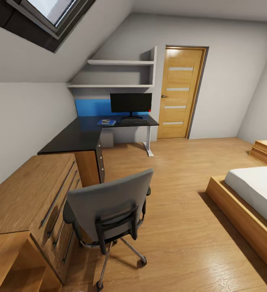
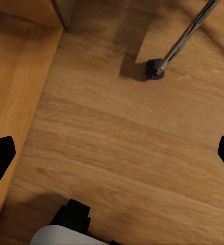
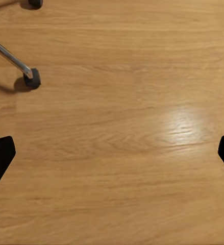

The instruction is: In the bedroom, organize the workspace by keeping the computer under the desk, ensuring the monitor is on the desk, placing the keyboard on the desk next to the monitor, placing the mouse on the desk next to the keyboard, moving the folder from the swivel chair onto the desk next to the mouse, stacking the notebook on top of the folder with the pen on top of the notebook, and positioning the swivel chair next to the desk.

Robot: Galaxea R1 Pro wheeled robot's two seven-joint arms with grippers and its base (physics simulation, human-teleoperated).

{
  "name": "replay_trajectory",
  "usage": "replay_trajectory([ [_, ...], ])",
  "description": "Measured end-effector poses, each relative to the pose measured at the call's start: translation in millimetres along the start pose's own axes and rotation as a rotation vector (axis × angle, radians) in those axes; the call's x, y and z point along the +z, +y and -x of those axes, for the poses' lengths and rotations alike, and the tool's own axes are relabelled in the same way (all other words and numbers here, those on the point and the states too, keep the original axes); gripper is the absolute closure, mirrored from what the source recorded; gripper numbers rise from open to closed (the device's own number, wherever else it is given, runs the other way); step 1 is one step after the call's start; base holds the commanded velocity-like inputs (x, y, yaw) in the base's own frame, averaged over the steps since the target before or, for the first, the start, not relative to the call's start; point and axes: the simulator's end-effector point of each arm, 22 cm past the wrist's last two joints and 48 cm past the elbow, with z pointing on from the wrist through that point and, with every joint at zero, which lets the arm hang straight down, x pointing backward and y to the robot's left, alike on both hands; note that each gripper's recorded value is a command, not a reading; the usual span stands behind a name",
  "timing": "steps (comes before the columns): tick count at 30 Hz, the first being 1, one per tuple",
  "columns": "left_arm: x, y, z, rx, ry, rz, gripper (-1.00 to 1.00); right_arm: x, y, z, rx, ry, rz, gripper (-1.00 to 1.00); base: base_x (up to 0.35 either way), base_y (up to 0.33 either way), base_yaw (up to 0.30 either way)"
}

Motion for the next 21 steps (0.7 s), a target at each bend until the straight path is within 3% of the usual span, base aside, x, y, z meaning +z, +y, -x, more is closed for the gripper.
replay_trajectory([
  [17, 25.8, 4.6, -27.9, 0.004, 0.03, 0.008, -1.0, 20.1, 5.3, -19.5, 0.01, -0.008, -0.003, -1.0, 0.0, 0.0, 0.0],
  [21, 32.5, 2.6, -26.5, 0.005, 0.021, 0.004, -1.0, 30.4, 21.3, 2.5, 0.051, -0.068, 0.02, -1.0, 0.0, 0.0, 0.0],
])
